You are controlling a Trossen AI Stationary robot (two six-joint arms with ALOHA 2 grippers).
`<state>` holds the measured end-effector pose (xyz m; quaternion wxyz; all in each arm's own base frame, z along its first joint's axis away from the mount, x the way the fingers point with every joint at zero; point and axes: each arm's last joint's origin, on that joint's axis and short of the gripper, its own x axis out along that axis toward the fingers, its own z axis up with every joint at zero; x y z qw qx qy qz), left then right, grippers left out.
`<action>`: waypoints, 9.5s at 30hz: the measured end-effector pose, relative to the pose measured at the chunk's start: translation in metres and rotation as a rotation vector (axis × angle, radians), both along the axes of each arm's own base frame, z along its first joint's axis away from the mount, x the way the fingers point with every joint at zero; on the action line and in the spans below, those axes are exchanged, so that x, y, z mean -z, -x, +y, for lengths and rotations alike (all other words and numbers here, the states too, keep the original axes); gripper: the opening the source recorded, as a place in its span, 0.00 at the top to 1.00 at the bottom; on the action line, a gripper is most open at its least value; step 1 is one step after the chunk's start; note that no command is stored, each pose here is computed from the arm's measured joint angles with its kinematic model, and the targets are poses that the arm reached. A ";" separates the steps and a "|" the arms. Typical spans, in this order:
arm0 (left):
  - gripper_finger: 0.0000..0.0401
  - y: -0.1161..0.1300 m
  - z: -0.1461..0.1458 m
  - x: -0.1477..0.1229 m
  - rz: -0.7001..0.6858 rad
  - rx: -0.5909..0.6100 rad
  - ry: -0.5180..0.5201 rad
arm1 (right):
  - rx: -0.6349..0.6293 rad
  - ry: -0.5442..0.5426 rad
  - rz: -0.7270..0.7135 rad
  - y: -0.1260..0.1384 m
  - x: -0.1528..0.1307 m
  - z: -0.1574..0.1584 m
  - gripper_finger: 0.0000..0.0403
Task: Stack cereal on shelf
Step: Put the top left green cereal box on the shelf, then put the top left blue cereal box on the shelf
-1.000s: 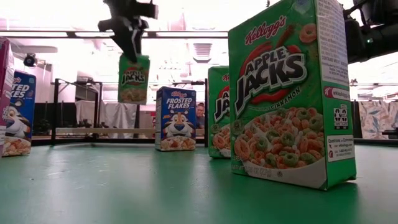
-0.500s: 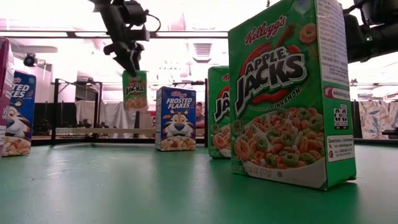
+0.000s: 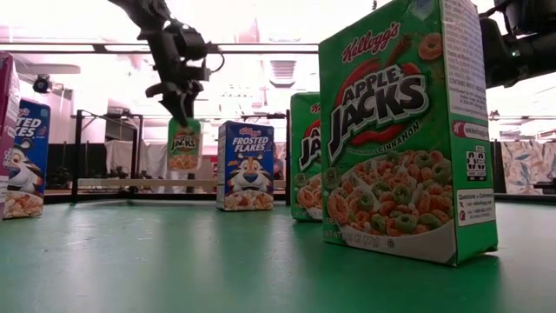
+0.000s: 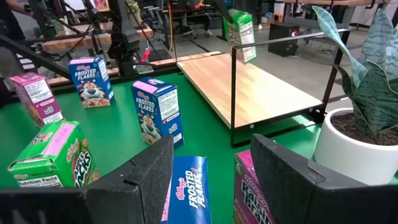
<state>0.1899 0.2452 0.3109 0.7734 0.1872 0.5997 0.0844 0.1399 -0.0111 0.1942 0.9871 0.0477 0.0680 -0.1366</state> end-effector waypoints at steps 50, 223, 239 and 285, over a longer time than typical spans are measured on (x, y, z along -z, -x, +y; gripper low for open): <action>0.43 0.002 0.005 -0.021 -0.005 -0.152 0.022 | -0.007 -0.009 -0.001 0.000 0.000 0.000 0.49; 1.00 0.013 -0.267 0.049 -1.455 0.100 0.189 | -0.443 0.237 0.482 -0.234 -0.136 -0.029 0.49; 1.00 0.026 -0.269 0.050 -1.510 0.187 0.100 | -0.384 0.194 0.526 -0.266 -0.098 -0.032 0.39; 1.00 0.024 -0.270 0.052 -1.483 0.196 0.085 | -0.447 0.188 0.747 -0.286 -0.030 -0.037 0.49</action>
